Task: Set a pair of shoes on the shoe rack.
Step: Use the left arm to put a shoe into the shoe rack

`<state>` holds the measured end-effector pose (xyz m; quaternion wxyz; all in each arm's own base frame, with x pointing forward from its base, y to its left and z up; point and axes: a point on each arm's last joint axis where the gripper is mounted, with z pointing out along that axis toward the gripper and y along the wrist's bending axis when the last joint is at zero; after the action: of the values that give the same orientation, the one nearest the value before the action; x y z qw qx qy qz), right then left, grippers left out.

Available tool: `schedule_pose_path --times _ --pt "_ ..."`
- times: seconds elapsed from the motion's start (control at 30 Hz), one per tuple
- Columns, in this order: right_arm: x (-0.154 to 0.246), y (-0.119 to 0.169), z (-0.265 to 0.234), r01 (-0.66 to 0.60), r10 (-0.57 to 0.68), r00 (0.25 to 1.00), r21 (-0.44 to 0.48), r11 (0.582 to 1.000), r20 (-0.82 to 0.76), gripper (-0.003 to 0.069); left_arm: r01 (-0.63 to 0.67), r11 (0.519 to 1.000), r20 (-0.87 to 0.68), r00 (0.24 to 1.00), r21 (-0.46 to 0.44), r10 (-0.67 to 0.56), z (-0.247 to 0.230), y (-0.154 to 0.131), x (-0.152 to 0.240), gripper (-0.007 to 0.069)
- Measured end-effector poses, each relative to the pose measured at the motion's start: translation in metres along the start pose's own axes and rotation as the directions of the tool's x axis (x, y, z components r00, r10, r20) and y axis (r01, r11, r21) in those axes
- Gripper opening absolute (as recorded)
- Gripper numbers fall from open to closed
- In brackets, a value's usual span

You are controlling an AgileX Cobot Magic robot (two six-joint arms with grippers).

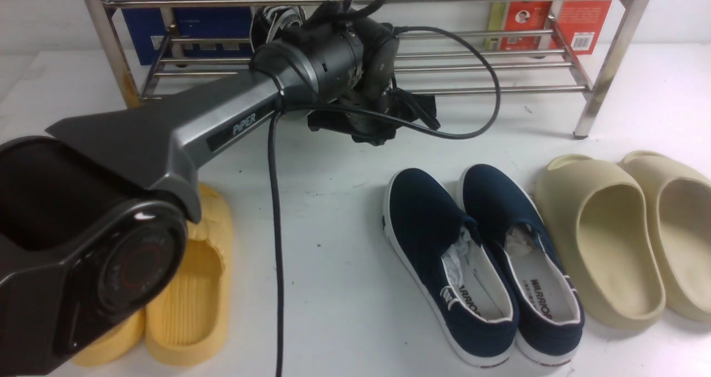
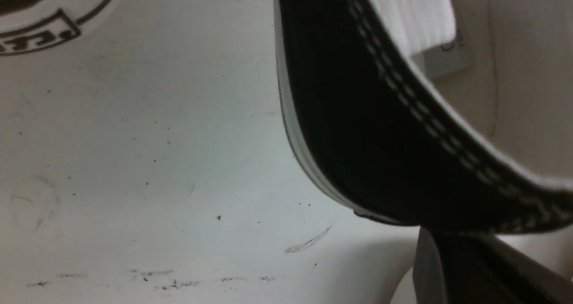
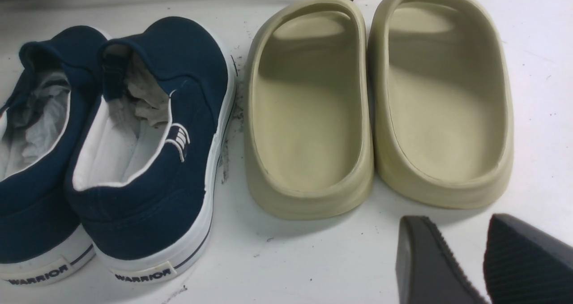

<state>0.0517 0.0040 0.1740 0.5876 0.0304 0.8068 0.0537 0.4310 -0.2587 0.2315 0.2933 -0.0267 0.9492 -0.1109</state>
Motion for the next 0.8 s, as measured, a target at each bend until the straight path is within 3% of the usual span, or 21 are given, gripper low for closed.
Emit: schedule_pose_path --times 0.27,0.8 --pt "0.000 0.000 0.000 0.000 0.000 1.000 0.000 1.000 0.000 0.0239 -0.056 0.997 0.150 0.988 0.051 0.048 0.004 -0.004 -0.013 -0.0013" --pt "0.000 0.000 0.000 0.000 0.000 1.000 0.000 1.000 0.000 0.0239 -0.073 0.995 0.314 0.945 -0.062 0.089 0.005 0.009 -0.029 -0.0013"
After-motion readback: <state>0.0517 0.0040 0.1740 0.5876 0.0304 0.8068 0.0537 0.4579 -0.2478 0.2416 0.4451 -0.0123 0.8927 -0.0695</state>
